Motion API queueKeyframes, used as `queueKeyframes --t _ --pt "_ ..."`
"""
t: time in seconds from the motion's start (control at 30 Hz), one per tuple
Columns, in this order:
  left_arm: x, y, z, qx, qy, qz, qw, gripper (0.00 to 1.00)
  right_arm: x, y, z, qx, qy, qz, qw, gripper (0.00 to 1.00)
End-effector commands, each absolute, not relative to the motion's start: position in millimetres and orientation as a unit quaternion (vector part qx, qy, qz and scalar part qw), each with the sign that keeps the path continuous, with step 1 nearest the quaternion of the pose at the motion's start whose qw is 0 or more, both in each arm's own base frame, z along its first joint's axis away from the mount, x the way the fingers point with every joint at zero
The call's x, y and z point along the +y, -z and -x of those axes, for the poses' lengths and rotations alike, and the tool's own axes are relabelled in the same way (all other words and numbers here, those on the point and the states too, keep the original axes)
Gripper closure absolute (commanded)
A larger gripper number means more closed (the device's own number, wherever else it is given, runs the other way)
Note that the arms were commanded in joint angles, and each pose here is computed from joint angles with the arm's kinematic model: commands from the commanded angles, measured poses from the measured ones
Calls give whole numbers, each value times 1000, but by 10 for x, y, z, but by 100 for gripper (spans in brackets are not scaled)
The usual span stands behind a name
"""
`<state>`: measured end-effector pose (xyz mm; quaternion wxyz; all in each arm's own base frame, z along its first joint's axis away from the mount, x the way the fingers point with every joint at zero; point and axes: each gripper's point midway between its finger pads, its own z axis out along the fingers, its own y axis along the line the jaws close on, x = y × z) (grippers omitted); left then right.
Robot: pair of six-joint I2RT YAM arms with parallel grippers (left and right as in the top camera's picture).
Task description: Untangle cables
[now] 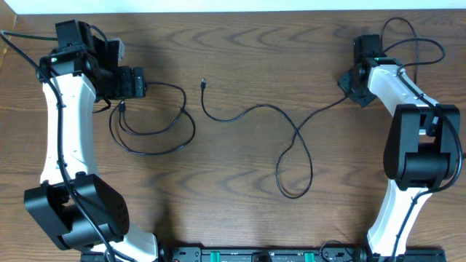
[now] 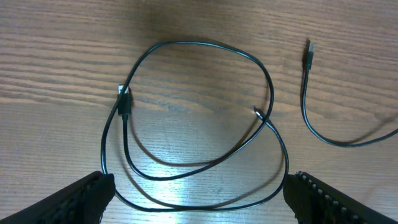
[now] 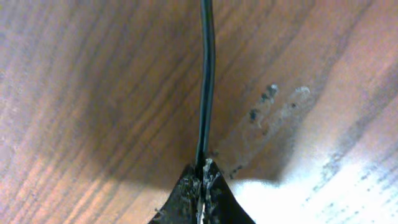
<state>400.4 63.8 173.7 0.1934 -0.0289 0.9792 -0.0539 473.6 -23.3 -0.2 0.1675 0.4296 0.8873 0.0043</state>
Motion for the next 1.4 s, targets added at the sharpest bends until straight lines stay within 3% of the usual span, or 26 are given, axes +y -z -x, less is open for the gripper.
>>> queueKeyframes --t 0.0,0.1,0.23,0.33,0.57,0.9,1.1,1.27,1.37 --pt "650 -1780 -3981 979 53 33 196 7 -182 291 -4606 914 1 -384 129 99" --pt "650 -1780 -3981 979 53 33 196 7 -239 -400 -4863 916 -14 -344 205 99" --pt "650 -1780 -3981 979 53 33 196 7 -431 -1868 -4993 897 -12 -275 347 99" --pt "650 -1780 -3981 979 53 33 196 7 -718 -2859 -4749 858 24 -263 440 98" --pt "648 -1781 -3983 978 53 33 197 7 -1769 -4072 -3911 755 165 -315 551 99" --pt "626 -1785 -3987 978 60 32 198 7 -3161 -4351 -3194 681 311 -375 547 98" --pt "625 -1785 -3986 978 60 32 198 7 -3440 -4532 -3070 651 350 -369 564 98" --pt "625 -1785 -3987 978 60 32 198 7 -3351 -4022 -3292 712 256 -375 536 99" --pt "625 -1783 -3986 978 60 32 197 7 -3339 -3310 -3566 747 152 -428 485 99"
